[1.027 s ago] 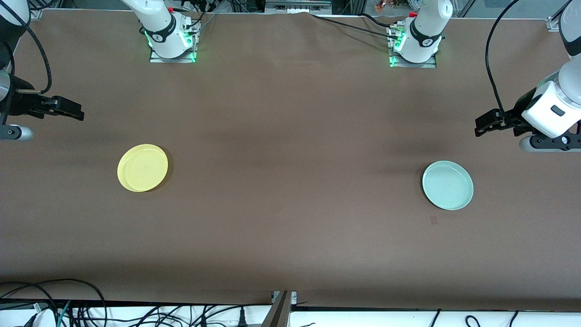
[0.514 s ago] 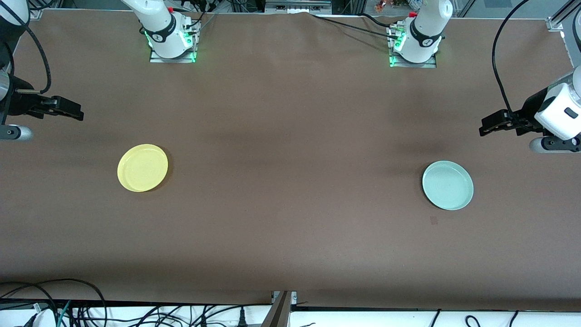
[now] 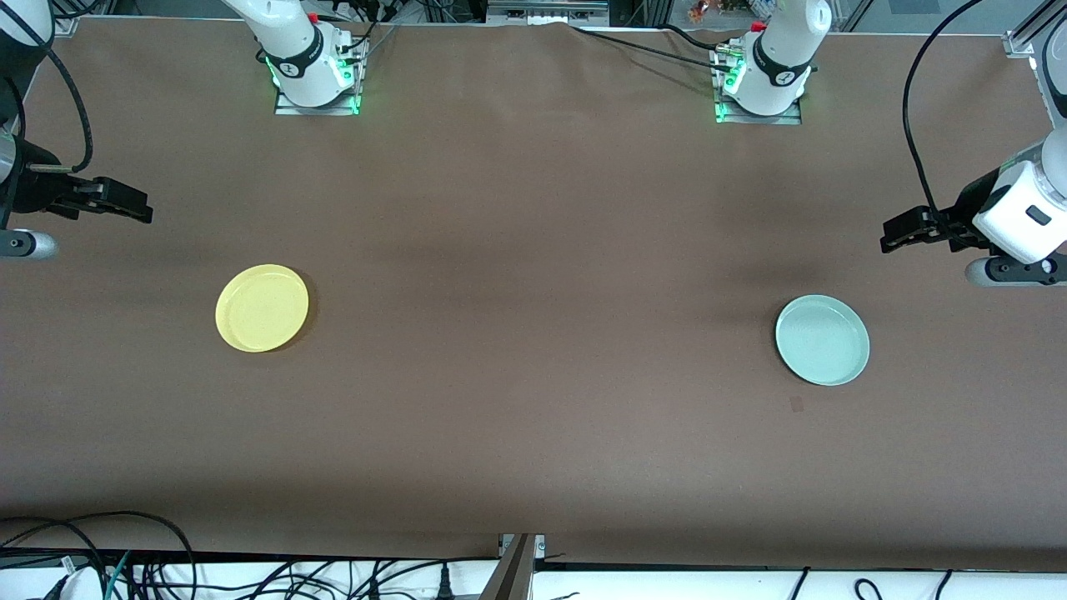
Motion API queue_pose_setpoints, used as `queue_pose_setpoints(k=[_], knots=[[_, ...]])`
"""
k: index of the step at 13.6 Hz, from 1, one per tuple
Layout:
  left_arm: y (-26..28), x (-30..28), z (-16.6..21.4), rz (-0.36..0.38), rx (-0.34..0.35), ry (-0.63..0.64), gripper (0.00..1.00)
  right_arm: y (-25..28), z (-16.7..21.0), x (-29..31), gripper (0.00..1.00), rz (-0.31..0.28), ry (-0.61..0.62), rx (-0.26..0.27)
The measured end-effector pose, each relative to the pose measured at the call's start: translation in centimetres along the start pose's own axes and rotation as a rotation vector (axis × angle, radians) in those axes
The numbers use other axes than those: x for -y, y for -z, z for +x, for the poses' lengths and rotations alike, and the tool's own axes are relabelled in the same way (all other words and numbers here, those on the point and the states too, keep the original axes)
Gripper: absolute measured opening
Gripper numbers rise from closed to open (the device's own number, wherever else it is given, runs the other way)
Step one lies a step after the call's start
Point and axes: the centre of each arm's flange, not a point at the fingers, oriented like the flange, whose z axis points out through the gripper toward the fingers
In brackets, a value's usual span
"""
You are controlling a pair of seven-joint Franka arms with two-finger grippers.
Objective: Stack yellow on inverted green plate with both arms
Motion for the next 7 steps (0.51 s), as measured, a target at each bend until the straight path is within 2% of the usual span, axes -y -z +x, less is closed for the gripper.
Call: queue_pose_setpoints(k=[7], knots=[[-1.1, 0.4, 0.6, -0.001, 0.017, 0.005, 1.00, 0.2, 0.2, 0.0, 1.00, 0.001, -0.002, -0.017]])
